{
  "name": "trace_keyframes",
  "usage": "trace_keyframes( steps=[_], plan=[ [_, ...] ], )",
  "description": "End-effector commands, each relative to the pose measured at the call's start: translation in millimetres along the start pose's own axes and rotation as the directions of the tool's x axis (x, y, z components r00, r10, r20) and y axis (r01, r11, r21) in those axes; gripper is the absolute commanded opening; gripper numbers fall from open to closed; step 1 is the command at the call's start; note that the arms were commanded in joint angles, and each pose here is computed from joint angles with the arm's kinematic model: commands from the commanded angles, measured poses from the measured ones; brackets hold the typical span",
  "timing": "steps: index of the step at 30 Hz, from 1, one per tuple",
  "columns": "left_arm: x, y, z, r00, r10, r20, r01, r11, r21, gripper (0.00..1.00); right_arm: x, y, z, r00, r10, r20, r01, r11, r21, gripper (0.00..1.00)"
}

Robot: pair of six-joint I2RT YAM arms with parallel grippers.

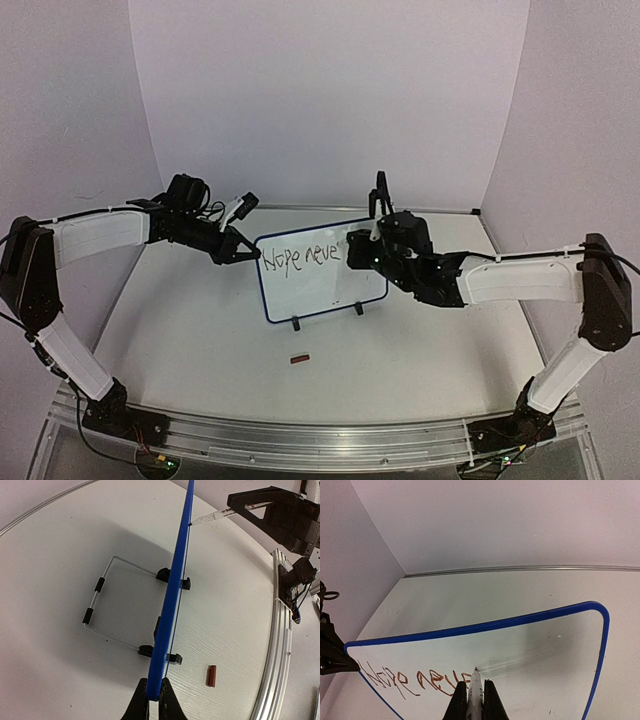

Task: Write a sentence on the whiteboard
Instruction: Write on the whiteboard with the whiteboard marker without the cap.

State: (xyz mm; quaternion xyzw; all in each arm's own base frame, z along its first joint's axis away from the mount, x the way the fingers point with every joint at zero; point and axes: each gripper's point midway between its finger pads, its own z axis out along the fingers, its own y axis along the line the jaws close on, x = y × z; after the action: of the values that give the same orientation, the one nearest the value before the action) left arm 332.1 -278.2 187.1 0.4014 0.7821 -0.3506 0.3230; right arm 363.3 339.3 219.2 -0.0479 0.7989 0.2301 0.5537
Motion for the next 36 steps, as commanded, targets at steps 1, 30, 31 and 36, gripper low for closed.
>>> trace_keyframes(
  steps=[1, 30, 31, 36],
  plan=[
    [9.1, 11.9, 6.1, 0.999, 0.026, -0.037, -0.028, 0.998, -0.054, 0.0, -1.0, -4.4, 3.4, 1.0, 0.008, 0.003, -0.008, 0.999, 0.031, 0.0],
    [9.3, 12.1, 5.7, 0.999, 0.028, -0.038, -0.03, 0.998, -0.056, 0.0, 6.1, -7.0, 0.2, 0.999, 0.043, -0.019, -0.042, 0.999, 0.029, 0.0],
    [9.1, 12.0, 5.7, 0.999, 0.027, -0.038, -0.029, 0.998, -0.056, 0.0, 2.4, -5.2, -1.0, 0.999, 0.05, -0.01, -0.05, 0.999, 0.022, 0.0],
    [8.8, 11.8, 5.7, 0.999, 0.028, -0.037, -0.03, 0.998, -0.055, 0.0, -11.9, -0.9, -5.8, 0.997, 0.076, 0.031, -0.076, 0.997, 0.001, 0.0]
  ],
)
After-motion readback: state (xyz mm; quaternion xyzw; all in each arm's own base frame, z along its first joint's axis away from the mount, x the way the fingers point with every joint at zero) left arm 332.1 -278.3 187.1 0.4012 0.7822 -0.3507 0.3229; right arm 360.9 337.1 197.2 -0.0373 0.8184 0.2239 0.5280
